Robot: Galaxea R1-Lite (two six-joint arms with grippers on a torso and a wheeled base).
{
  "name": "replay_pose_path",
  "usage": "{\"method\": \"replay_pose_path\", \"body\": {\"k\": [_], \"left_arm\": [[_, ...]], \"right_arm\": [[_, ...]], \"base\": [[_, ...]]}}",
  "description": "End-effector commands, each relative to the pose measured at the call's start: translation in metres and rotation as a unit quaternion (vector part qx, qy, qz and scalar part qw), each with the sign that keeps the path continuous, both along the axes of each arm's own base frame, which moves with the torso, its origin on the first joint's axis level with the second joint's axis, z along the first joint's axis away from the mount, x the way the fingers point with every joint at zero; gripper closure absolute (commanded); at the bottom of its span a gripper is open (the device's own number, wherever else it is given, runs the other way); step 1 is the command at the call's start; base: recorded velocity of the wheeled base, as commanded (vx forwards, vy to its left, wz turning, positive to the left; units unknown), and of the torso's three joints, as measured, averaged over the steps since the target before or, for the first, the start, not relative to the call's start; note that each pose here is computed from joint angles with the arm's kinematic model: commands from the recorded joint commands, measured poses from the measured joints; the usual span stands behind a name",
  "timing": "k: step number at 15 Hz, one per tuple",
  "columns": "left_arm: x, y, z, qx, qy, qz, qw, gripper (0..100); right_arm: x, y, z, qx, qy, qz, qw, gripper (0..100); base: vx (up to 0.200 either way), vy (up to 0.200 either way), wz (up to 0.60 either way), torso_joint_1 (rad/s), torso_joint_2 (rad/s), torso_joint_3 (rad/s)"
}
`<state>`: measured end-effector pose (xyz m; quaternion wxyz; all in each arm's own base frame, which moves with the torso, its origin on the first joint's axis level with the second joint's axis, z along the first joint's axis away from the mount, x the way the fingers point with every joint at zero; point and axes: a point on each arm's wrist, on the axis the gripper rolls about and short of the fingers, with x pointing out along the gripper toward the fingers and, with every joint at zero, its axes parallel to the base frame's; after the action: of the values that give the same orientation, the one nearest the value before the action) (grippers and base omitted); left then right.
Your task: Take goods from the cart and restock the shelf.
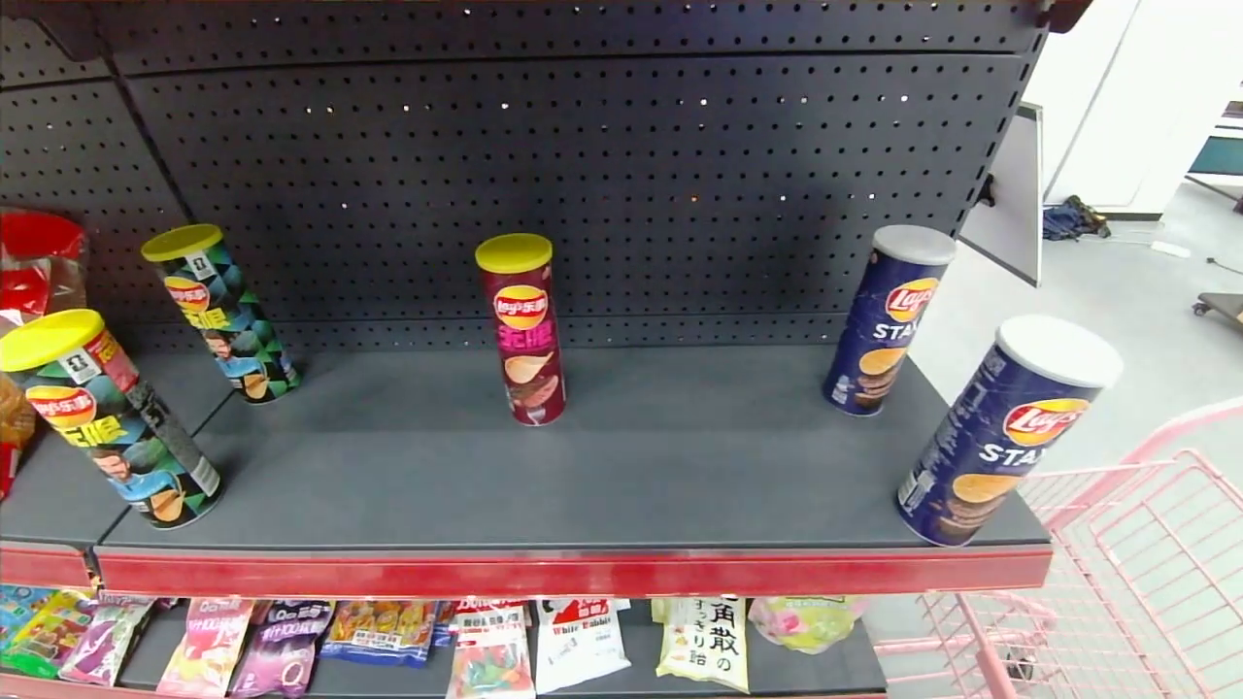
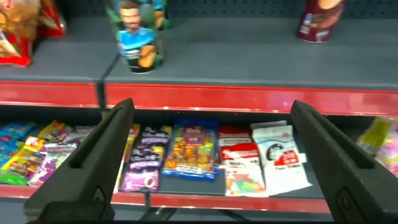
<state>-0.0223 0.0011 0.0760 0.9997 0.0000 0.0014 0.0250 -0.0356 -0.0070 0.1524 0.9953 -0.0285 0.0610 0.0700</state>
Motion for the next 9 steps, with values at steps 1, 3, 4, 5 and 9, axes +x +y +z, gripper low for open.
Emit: {"method": "replay_pose_path", "body": {"k": [1,3,4,5,9], "left_arm": [[0.0000,0.0000,0.0001,0.000,-0.001,0.000,1.0000,0],[0.0000,0.0000,0.0001,0.000,-0.001,0.000,1.0000,0],[0.0000,0.0000,0.0001,0.000,-0.001,0.000,1.0000,0],[0.0000,0.0000,0.0001,0.000,-0.001,0.000,1.0000,0],[0.0000,0.0000,0.0001,0.000,-0.001,0.000,1.0000,0]], "right_arm": [[0.0002,0.0000,-0.0005,-0.001,0.001,-0.001,1.000,100],[0.0008,0.0001,-0.0020,-0.001,0.004,0.000,1.000,100],[0.0010,0.0002,-0.0030,-0.001,0.005,-0.001,1.000,100],[0.0010,0.0002,-0.0030,-0.001,0.005,-0.001,1.000,100],[0.0002,0.0000,-0.0037,-0.001,0.002,0.000,1.000,100]], "base": [[0.000,0.200,0.00,0.012,0.01,0.002],[0.000,0.200,0.00,0.000,0.00,0.000],[0.000,0.200,0.00,0.002,0.00,-0.007],[0.000,0.200,0.00,-0.002,0.00,0.002],[0.000,0.200,0.00,0.004,0.00,0.002]]}}
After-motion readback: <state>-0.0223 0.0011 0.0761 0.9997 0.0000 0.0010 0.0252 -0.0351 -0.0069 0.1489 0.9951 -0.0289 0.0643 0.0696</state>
